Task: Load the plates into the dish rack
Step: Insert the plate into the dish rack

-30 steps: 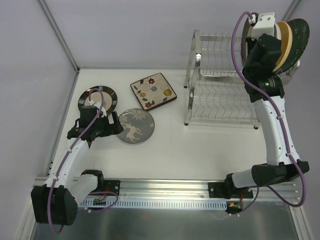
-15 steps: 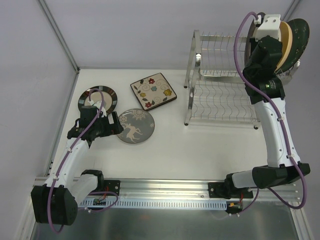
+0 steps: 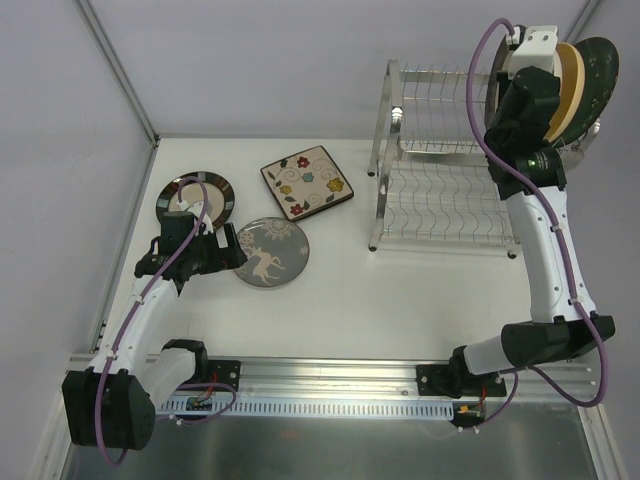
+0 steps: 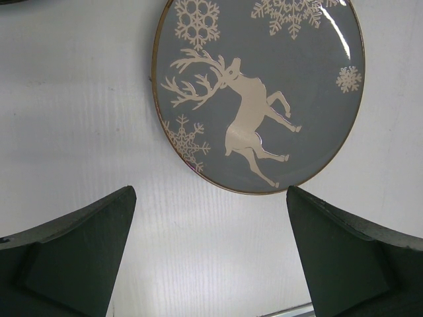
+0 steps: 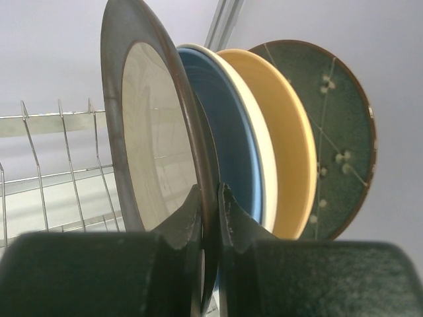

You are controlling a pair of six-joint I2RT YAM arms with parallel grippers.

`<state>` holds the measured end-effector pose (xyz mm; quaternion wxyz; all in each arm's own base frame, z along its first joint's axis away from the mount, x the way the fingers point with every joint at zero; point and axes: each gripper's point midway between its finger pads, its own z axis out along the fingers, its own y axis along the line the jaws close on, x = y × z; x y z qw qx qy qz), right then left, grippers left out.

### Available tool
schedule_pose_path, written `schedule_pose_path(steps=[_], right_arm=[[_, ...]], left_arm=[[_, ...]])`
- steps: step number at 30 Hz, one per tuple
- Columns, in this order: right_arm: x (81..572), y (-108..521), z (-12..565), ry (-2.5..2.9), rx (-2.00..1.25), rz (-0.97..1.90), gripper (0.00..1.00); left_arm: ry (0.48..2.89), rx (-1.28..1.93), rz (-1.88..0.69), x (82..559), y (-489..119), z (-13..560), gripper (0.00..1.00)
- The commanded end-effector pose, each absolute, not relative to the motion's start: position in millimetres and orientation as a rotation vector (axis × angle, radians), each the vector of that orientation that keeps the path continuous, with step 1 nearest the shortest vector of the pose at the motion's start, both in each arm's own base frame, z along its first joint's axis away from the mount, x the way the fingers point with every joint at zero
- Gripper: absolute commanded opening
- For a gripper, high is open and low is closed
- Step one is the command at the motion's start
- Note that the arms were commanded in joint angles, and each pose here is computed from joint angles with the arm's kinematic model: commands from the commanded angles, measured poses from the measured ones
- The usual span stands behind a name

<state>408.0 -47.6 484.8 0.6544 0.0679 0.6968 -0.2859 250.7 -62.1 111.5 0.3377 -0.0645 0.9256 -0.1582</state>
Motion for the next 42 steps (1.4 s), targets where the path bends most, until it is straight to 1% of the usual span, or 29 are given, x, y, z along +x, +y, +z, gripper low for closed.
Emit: schedule_pose_path(steps=[1,5,10,15,19,21,25,26,27,29,32,42], right_arm=[[406.4,-51.1,494.9,1.560,0.182,-0.635,0.01],[411.3,-47.7,489.7,1.571,0.169,-0.615,0.01],[409.0,-44.6,490.3,1.572,0.155,-0.583,0.06],[407.9,-38.0,485.3,1.573,0.097,-0.512,0.02],[404.3,-40.1,483.2,1.575,0.096,-0.493,0.02],[401.5,-39.9,484.9,1.570,0.099,-0.486,0.07],[399.4,-44.3,483.5,1.576,0.120,-0.505,0.10],[399.9,-44.4,482.9,1.578,0.122,-0.506,0.13],[399.4,-44.9,482.9,1.579,0.125,-0.507,0.19],[399.0,-44.4,483.7,1.578,0.130,-0.500,0.25],[396.1,-43.6,487.4,1.569,0.135,-0.486,0.31],[380.0,-40.7,507.9,1.523,0.136,-0.441,0.43]], left_arm=[[2.420,-0.159,-0.399,250.1,-60.2,108.7,0.99],[2.422,-0.161,-0.400,249.8,-60.2,108.6,0.99],[2.420,-0.160,-0.397,250.2,-59.9,109.1,0.99],[2.420,-0.159,-0.399,249.8,-60.2,109.3,0.99],[2.419,-0.156,-0.400,249.8,-60.4,109.7,0.99],[2.419,-0.158,-0.401,249.4,-60.4,109.5,0.99],[2.422,-0.157,-0.406,249.6,-61.2,109.1,0.99],[2.423,-0.156,-0.408,249.5,-61.5,108.8,0.99],[2.421,-0.155,-0.410,250.1,-61.8,109.7,0.99],[2.424,-0.154,-0.414,249.3,-62.2,109.0,0.99],[2.424,-0.156,-0.410,249.4,-61.7,108.9,0.99],[2.424,-0.158,-0.409,249.5,-61.5,108.9,0.99]])
